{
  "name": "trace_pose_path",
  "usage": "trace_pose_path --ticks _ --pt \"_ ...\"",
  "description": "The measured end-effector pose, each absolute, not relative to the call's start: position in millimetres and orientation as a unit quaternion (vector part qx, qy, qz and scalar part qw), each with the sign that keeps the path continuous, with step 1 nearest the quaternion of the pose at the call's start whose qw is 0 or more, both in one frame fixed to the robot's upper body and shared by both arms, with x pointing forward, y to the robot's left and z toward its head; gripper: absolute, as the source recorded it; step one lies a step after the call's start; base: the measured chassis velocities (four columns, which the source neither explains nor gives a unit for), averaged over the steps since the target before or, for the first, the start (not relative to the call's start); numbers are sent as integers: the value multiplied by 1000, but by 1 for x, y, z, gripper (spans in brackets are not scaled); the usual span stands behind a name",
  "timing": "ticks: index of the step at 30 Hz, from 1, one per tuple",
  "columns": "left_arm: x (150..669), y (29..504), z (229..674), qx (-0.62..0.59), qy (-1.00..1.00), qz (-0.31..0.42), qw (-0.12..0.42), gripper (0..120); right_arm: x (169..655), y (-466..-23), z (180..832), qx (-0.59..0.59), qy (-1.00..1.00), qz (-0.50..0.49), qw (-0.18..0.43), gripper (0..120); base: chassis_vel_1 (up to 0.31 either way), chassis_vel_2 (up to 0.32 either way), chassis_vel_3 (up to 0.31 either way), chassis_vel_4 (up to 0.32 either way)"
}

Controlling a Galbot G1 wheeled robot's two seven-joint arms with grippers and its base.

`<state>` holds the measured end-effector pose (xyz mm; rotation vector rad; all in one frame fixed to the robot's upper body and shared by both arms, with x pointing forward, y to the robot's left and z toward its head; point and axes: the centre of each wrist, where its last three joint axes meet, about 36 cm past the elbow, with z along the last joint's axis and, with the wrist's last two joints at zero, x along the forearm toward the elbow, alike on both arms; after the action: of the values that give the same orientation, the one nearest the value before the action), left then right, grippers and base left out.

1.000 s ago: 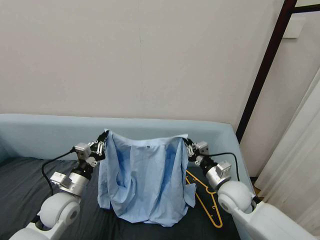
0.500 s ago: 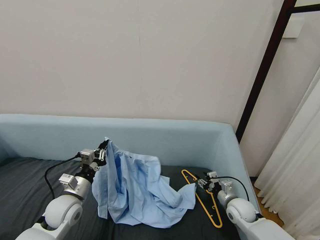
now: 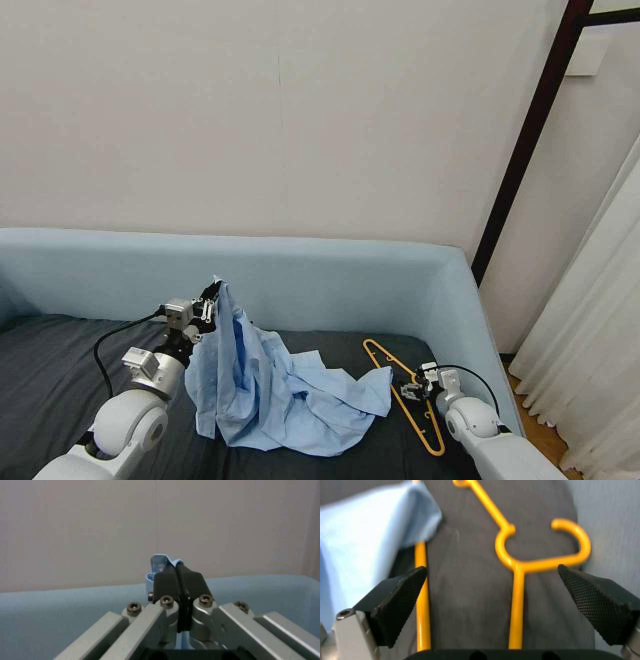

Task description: Pick up the clothes from the sofa and hang them on the clothes hanger.

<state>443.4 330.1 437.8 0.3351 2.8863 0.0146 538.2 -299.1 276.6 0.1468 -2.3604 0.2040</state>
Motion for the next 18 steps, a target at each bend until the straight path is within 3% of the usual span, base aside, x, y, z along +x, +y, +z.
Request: trace_pose_path --ticks 7,18 --pt "446 331 434 109 987 3 119 0 542 -314 278 49 -911 69 404 99 0 0 0 0" --pt "447 330 434 104 987 2 121 0 548 -338 268 46 -904 62 420 63 0 0 0 0"
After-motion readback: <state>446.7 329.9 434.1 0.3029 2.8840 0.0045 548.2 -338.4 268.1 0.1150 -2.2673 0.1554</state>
